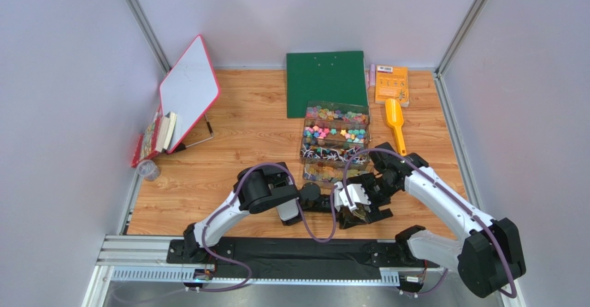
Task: Pack the candies
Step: Screw the bottle lid onto the packing bottle.
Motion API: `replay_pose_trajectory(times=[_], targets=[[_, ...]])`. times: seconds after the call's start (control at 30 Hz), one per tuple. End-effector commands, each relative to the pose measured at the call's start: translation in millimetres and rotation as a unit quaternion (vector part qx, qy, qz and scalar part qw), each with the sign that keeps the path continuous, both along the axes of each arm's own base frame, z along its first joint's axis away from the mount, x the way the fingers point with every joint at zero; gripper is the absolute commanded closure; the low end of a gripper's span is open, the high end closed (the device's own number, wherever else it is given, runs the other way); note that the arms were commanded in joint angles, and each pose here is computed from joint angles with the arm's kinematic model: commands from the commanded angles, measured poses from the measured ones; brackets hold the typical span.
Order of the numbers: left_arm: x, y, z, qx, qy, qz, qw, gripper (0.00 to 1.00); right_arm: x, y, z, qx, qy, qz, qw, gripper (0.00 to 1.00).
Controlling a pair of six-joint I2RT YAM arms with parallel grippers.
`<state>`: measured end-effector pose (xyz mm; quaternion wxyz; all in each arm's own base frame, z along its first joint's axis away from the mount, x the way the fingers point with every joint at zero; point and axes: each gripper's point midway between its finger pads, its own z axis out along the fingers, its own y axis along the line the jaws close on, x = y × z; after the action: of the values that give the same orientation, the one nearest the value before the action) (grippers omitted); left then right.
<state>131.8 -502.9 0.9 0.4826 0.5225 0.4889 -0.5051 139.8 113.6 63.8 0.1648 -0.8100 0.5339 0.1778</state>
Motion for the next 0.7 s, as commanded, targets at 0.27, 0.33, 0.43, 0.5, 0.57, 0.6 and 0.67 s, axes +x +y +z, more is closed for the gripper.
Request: replay_pose_trajectory(times=[0.27,0.33,0.43,0.5,0.57,0.6,0.67], targets=[[9,112,-186,0.324,0.053,0.078,0.941,1.0,-6,-8,1,-0.021,0.032,-0.078,0.996,0.22],[9,112,-187,0.325,0.054,0.078,0.941,1.0,-8,-9,2,-0.019,0.026,-0.085,0.996,0.23],[10,111,-187,0.324,0.051,0.081,0.941,1.0,-16,-15,-3,-0.026,0.031,-0.096,0.995,0.24],[10,112,-188,0.325,0.05,0.081,0.941,1.0,-22,-18,-7,-0.032,0.039,-0.103,0.993,0.25],[11,112,-188,0.326,0.049,0.082,0.941,1.0,-25,-20,-9,-0.036,0.044,-0.109,0.992,0.26],[11,111,-188,0.325,0.048,0.082,0.941,1.0,-27,-21,-11,-0.038,0.048,-0.111,0.992,0.25],[12,112,-188,0.326,0.048,0.083,0.94,1.0,-29,-22,-13,-0.042,0.053,-0.116,0.991,0.26]])
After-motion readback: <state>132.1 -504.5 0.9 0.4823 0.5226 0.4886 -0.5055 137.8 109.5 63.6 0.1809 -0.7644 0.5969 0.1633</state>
